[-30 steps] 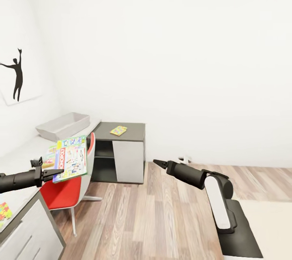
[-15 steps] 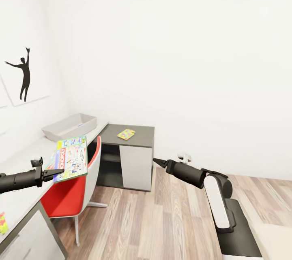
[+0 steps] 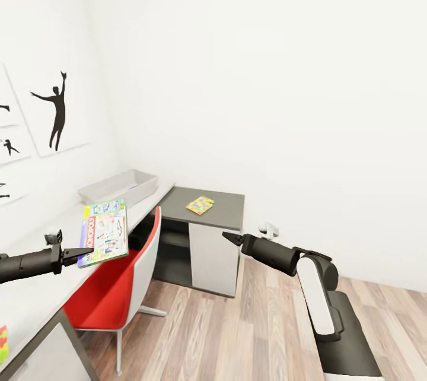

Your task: Put all the toys in the child's room - the three board games (two on the bed and one on the table), the two jigsaw puzzles on the table, and the tennis ball on the table - inside the toy box on the table in the child's room.

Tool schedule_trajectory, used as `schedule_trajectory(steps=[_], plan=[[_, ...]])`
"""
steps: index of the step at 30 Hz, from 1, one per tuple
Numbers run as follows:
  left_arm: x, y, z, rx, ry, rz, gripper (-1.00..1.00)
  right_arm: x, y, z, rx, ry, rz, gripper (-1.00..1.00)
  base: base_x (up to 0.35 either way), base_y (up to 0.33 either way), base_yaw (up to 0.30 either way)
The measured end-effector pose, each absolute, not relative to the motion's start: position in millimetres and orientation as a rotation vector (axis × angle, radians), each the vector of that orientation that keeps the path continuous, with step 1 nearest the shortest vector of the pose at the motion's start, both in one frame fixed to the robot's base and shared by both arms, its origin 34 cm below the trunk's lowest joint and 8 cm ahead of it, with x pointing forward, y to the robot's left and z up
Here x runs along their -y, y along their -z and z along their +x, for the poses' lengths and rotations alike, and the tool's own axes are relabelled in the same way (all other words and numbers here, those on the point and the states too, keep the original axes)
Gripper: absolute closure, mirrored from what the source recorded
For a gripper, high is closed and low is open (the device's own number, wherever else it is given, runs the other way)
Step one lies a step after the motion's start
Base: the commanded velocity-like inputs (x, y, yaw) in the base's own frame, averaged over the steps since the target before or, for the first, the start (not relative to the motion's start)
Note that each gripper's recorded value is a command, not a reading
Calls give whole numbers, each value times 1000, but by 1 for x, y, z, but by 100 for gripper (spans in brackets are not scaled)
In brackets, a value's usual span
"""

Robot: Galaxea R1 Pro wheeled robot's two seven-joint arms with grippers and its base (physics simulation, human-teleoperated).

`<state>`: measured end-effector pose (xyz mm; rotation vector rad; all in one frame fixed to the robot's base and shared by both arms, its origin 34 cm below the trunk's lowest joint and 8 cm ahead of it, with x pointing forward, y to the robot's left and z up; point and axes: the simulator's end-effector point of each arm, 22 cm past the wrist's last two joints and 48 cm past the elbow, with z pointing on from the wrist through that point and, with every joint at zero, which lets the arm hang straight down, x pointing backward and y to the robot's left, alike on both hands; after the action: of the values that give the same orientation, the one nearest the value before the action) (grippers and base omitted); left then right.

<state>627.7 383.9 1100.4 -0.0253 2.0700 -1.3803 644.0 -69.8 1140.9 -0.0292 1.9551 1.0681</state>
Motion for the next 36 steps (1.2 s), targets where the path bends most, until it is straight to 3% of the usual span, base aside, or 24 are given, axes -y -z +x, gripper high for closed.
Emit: schedule_trajectory(steps=[11, 36], plan=[[-384, -1102, 628, -2065, 1381, -24, 100, 51, -1145, 631, -1985, -1099, -98, -100, 294, -191, 283], [-383, -1089, 630, -2087, 1388, -39, 100, 51, -1142, 630, -1975, -1177, -79, -100, 306, -53, 247]])
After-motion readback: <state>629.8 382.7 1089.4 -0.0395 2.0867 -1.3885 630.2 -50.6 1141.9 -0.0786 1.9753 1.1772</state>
